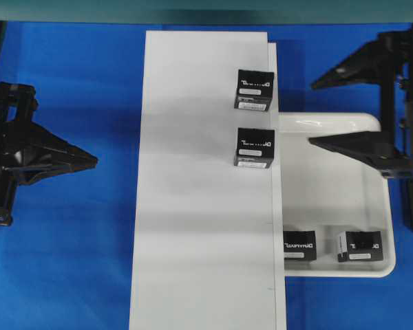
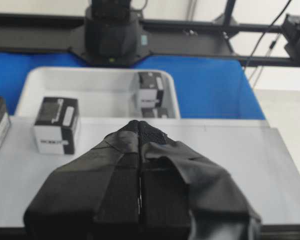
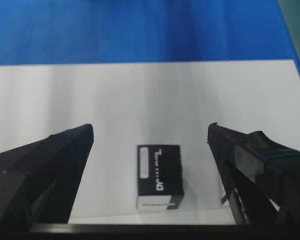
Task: Place the box from the white plastic tray onto the white base.
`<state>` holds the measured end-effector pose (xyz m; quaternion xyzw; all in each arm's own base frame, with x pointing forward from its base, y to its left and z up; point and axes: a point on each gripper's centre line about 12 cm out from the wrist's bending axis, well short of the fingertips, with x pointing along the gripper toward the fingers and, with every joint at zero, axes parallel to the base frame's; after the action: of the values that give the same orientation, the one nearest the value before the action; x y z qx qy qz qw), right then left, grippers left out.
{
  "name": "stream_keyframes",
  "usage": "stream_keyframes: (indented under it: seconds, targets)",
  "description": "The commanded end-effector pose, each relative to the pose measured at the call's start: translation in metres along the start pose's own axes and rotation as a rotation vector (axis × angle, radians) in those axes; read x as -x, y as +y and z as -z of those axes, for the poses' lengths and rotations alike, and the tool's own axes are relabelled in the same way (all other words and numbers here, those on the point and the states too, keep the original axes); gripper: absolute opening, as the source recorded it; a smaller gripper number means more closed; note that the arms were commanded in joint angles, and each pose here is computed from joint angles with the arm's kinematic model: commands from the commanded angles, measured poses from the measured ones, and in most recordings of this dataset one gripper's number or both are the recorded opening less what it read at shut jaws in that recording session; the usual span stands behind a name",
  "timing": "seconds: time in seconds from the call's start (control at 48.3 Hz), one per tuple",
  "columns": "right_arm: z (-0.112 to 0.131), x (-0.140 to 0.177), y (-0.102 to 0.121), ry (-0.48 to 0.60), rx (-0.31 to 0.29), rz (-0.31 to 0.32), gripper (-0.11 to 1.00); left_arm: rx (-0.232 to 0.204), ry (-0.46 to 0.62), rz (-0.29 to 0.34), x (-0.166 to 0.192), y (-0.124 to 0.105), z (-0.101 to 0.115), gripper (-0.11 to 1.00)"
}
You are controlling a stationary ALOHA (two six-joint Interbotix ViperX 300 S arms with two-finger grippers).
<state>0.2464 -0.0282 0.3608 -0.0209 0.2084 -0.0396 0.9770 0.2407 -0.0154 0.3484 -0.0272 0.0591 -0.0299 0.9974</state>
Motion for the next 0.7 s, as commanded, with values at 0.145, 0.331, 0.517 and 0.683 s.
stream_keyframes:
  seconds: [0.145,0.331,0.517,0.683]
  targets:
    - [-0.001,0.029,0.006,-0.143,-0.004,-0.011,0.99,0.000,-0.023,0.000,0.001,0.000,-0.007,-0.07]
    - [0.000,0.050,0.011,-0.285,0.001,-0.019,0.99,-0.001,-0.042,-0.001,0.006,0.000,-0.011,-0.07]
    - [0.007,0.057,0.014,-0.318,0.002,-0.034,0.99,-0.002,-0.077,-0.003,0.014,0.001,-0.018,-0.07]
    - [0.010,0.057,0.015,-0.318,-0.022,-0.039,0.99,-0.001,-0.089,-0.001,0.018,0.000,-0.020,-0.07]
